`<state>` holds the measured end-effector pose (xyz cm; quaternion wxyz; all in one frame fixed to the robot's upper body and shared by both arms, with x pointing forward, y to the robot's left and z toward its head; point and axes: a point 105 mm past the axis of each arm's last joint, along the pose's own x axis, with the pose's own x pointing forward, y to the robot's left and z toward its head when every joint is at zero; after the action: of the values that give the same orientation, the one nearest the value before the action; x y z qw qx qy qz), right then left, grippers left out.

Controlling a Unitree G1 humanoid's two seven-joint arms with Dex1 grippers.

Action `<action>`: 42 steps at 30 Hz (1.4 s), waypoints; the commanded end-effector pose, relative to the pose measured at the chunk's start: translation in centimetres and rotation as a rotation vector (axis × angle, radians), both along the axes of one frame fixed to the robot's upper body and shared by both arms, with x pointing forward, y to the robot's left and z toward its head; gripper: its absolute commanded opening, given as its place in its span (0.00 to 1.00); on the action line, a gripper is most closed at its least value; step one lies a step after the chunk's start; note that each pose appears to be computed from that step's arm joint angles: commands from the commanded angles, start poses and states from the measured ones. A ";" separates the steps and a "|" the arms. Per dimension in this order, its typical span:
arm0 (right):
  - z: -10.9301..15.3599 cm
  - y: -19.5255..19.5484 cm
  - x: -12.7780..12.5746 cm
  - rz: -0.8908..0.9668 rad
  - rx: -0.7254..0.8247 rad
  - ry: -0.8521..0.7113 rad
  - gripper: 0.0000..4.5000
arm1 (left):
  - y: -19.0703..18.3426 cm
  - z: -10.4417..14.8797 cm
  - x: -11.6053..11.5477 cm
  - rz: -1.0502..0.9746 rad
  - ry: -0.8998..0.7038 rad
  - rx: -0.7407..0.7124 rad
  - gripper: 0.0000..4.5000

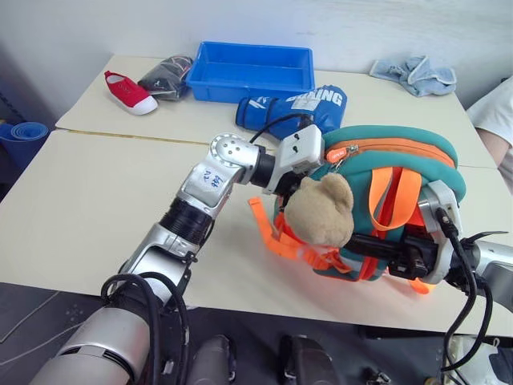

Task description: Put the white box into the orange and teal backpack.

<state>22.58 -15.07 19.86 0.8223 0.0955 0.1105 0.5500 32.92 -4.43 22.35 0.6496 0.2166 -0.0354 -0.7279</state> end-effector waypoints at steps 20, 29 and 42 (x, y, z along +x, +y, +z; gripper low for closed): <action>-0.4 0.7 1.7 -0.183 0.002 -0.115 0.00 | 13.8 3.4 -0.8 0.001 -0.074 -0.195 0.86; -1.4 0.9 2.0 -0.159 -0.017 -0.111 0.00 | 11.9 2.4 -6.0 -0.098 -0.158 -0.164 0.86; -1.4 1.1 2.0 -0.129 -0.018 -0.106 0.00 | 7.6 0.5 -6.8 -0.109 -0.245 -0.272 0.83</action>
<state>24.69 -14.07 18.61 0.8646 0.0659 0.0606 0.4943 26.59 3.80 22.59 0.6319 0.2058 -0.2044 -0.7187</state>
